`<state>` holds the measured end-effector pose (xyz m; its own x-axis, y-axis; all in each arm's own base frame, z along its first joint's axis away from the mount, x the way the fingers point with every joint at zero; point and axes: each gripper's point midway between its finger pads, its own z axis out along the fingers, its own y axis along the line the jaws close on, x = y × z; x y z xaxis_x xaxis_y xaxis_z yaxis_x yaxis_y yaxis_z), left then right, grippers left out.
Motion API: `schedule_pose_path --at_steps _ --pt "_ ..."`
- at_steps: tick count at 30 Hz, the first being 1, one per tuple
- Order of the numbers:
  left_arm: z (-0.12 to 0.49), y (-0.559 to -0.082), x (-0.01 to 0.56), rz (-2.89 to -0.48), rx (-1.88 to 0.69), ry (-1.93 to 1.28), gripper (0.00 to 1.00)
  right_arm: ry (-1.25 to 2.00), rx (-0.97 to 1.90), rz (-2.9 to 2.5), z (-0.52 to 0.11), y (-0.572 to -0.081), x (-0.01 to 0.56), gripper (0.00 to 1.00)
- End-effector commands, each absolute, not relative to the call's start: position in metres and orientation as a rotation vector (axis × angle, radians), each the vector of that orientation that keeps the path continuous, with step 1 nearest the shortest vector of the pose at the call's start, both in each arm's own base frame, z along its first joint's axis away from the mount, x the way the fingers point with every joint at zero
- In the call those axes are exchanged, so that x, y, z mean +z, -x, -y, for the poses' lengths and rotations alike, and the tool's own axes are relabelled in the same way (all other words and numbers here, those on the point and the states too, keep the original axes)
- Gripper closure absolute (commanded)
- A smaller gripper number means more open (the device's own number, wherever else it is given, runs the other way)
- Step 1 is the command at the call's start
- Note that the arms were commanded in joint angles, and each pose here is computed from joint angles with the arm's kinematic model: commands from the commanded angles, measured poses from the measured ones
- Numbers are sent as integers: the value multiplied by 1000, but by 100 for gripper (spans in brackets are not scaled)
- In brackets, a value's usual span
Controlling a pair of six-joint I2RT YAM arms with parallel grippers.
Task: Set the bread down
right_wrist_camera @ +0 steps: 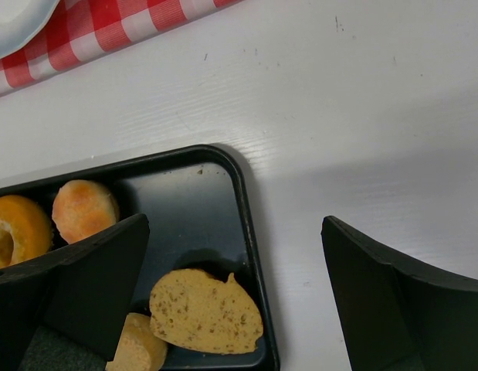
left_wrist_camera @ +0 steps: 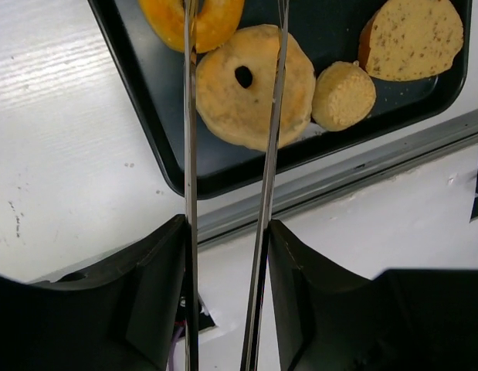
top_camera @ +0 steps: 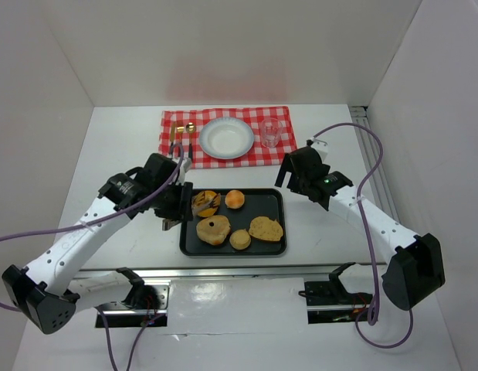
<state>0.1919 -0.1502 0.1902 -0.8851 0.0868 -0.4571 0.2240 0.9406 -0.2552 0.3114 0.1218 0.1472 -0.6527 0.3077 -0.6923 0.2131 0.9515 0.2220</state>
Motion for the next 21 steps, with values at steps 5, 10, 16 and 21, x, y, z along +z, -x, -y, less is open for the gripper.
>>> schedule_pose_path --at_steps 5,10,16,21 --pt "159 -191 190 -2634 -362 -206 44 -381 166 -2248 -118 -316 169 0" --pt "153 -194 173 -2662 -271 -203 45 -381 166 -2248 -118 -316 169 0" --pt "155 -197 160 -2670 -250 -229 45 -381 166 -2248 -117 -314 168 0" --pt "157 -199 159 -2658 -222 -245 47 -373 184 -2256 -120 -313 167 0"
